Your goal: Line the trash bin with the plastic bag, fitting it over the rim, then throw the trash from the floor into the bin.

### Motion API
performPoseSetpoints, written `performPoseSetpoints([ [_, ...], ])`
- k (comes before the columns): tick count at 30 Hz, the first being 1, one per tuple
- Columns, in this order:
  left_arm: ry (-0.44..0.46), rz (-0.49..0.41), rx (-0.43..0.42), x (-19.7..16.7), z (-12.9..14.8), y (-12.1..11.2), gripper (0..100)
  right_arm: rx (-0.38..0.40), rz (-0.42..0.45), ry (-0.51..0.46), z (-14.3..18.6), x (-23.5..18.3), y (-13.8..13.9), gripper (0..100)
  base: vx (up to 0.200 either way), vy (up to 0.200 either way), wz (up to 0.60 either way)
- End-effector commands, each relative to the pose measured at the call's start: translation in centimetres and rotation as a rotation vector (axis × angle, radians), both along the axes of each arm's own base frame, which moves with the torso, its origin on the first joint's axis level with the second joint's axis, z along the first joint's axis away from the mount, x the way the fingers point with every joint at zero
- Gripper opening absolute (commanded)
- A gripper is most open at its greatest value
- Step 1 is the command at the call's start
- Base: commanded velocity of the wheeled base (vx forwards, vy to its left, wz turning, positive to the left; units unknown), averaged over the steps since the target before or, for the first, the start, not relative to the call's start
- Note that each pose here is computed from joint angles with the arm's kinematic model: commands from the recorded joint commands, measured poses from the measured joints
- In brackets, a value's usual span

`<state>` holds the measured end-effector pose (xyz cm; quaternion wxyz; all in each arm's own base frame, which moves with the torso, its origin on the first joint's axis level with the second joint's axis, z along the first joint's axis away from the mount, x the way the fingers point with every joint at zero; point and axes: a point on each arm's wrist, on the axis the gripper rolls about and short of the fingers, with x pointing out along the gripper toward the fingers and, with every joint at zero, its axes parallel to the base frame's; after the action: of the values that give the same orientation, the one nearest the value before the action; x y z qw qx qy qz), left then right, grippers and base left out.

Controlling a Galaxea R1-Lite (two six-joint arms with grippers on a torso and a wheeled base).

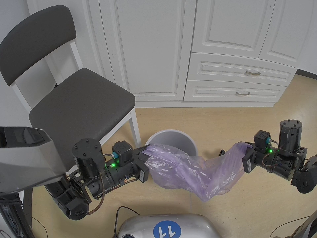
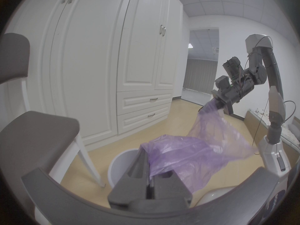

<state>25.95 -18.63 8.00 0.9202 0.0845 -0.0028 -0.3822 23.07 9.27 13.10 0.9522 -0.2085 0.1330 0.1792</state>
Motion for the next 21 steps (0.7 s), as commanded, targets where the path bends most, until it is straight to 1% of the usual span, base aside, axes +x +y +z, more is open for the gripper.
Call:
performPoseSetpoints([
  [1, -0.038, -0.075, -0.042, -0.5, 0.8, -3.0, 0, 0.086, 0.099, -0.021, -0.7, -1.1, 1.6, 0, 0.0, 0.0, 0.0],
  [2, -0.04, -0.079, -0.044, -0.5, 0.8, -3.2, 0, 0.098, 0.112, -0.022, -0.8, -1.2, 1.8, 0, 0.0, 0.0, 0.0],
  [3, -0.041, -0.09, -0.051, -0.4, 0.7, -3.7, 0, 0.135, 0.149, -0.019, -1.2, -1.1, 2.3, 0, 0.0, 0.0, 0.0],
  [6, -0.033, -0.091, -0.062, -0.4, 0.5, -4.3, 0, 0.181, 0.202, -0.009, -1.7, -1.2, 3.5, 0, 0.0, 0.0, 0.0],
  [10, -0.022, -0.019, -0.06, 0.0, 0.2, -3.9, 0, 0.243, 0.235, 0.041, -2.8, -1.1, 5.4, 0, 0.0, 0.0, 0.0],
  [14, -0.002, 0.047, -0.08, 1.1, 0.1, -2.6, 0, 0.295, 0.242, 0.055, -4.3, -0.3, 6.7, 0, 0.0, 0.0, 0.0],
  [16, 0.009, 0.061, -0.092, 1.6, 0.0, -2.3, 0, 0.307, 0.24, 0.046, -5.4, 0.3, 7.2, 0, 0.0, 0.0, 0.0],
  [19, 0.05, 0.082, -0.097, 2.2, -1.0, -2.0, 0, 0.335, 0.238, -0.005, -6.4, 1.2, 7.5, 0, 0.0, 0.0, 0.0],
  [21, 0.068, 0.101, -0.087, 3.0, -2.2, -1.9, 0, 0.337, 0.227, -0.011, -7.8, 2.0, 7.6, 0, 0.0, 0.0, 0.0],
])
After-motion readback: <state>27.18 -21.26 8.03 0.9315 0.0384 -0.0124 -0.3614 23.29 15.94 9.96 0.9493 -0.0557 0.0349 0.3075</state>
